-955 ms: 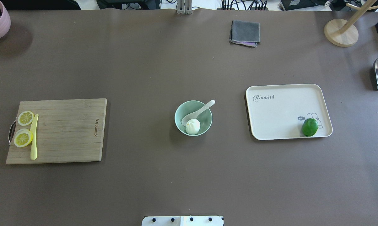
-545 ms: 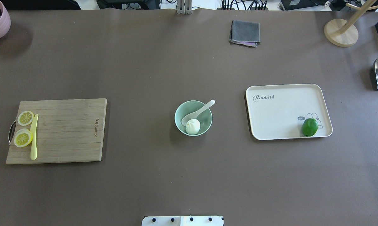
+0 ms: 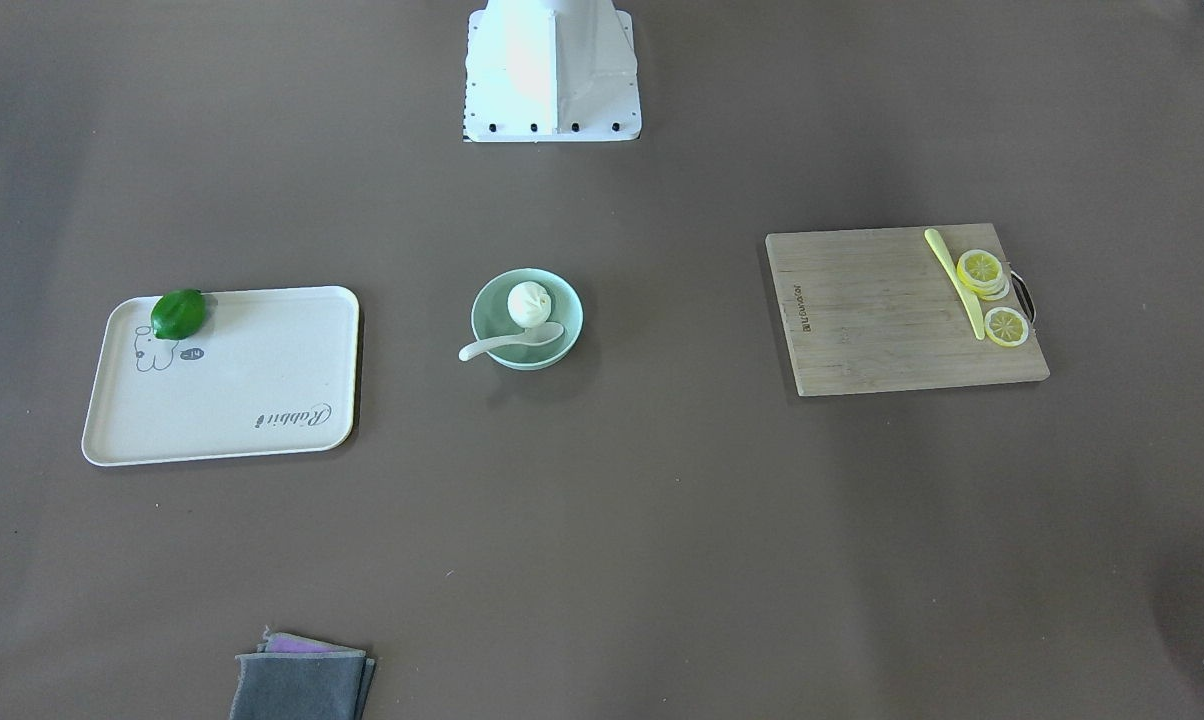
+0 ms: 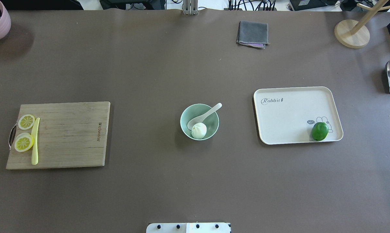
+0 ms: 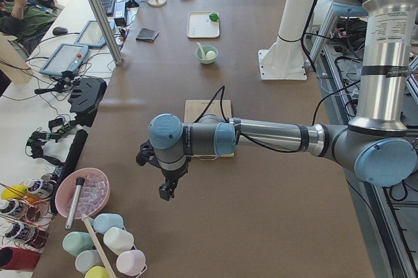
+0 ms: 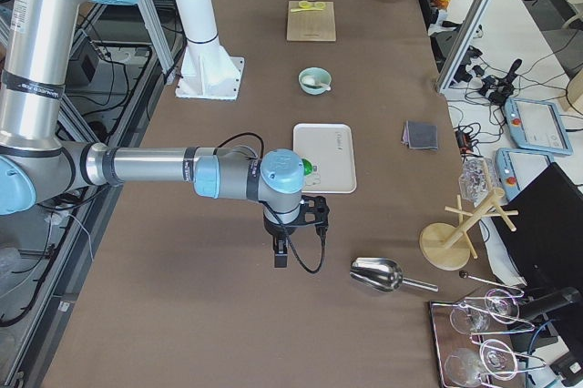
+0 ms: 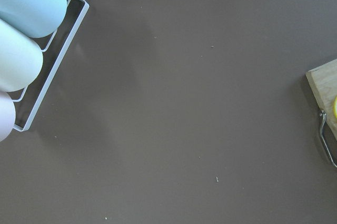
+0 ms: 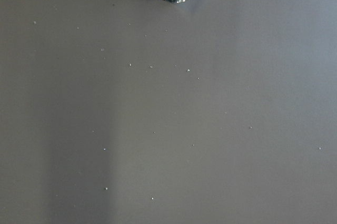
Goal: Put spoon and bun in bowl
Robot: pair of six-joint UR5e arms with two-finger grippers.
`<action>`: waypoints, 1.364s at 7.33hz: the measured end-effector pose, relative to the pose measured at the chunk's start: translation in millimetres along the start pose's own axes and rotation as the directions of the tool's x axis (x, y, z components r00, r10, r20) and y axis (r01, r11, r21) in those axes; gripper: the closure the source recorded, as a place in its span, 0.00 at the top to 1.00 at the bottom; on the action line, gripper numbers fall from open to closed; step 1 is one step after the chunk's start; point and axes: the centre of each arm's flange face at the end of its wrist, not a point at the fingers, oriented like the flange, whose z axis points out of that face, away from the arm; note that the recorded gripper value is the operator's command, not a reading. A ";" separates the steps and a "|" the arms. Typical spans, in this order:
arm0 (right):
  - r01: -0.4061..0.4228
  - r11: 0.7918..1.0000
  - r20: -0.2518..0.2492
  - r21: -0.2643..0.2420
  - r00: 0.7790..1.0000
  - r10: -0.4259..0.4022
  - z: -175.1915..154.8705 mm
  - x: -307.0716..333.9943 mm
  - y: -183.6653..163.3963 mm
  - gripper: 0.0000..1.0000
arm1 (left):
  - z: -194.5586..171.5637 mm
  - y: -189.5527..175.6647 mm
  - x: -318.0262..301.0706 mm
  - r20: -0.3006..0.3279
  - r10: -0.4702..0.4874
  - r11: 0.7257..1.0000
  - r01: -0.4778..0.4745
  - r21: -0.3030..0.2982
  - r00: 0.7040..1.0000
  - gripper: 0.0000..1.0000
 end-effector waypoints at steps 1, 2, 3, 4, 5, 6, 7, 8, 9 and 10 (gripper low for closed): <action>-0.001 1.000 0.000 0.000 1.000 0.001 0.2 0.2 -0.2 1.00 | -0.4 -0.3 0.3 0.000 0.001 1.000 -0.001 0.001 1.000 0.98; -0.003 1.000 0.001 -0.002 1.000 0.003 1.0 0.7 -0.1 1.00 | -0.8 -1.0 0.8 0.001 0.006 1.000 -0.006 0.004 1.000 0.98; -0.005 1.000 0.002 -0.004 1.000 0.005 2.0 1.5 0.1 1.00 | -1.5 -2.2 1.4 0.006 0.017 1.000 -0.017 0.014 1.000 0.98; -0.005 1.000 0.002 -0.003 1.000 0.005 2.2 1.7 -0.2 1.00 | -2.0 -3.1 1.7 0.012 0.029 0.999 -0.029 0.024 1.000 0.98; -0.004 1.000 0.002 -0.003 1.000 0.004 2.0 1.5 -0.6 1.00 | -1.9 -3.6 1.8 0.015 0.035 0.999 -0.036 0.029 0.999 0.98; -0.003 1.000 0.003 -0.002 1.000 0.003 1.8 1.3 -0.8 1.00 | -1.8 -3.8 2.0 0.015 0.038 0.999 -0.038 0.031 0.999 0.98; -0.003 1.000 0.003 -0.002 1.000 0.003 1.6 1.1 -0.9 1.00 | -1.9 -4.0 2.3 0.015 0.039 0.999 -0.039 0.031 0.999 0.98; -0.003 1.000 0.004 -0.001 1.000 0.003 1.5 1.0 -1.0 1.00 | -1.8 -4.3 2.6 0.015 0.040 0.999 -0.040 0.031 0.999 0.98; -0.004 1.000 0.004 -0.001 1.000 0.004 1.5 0.9 -1.0 1.00 | -1.7 -4.6 2.8 0.015 0.040 0.999 -0.041 0.031 0.999 0.98; -0.004 1.000 0.005 -0.001 1.000 0.004 1.5 0.8 -1.0 1.00 | -1.4 -4.5 2.7 0.015 0.040 0.999 -0.041 0.031 0.999 0.98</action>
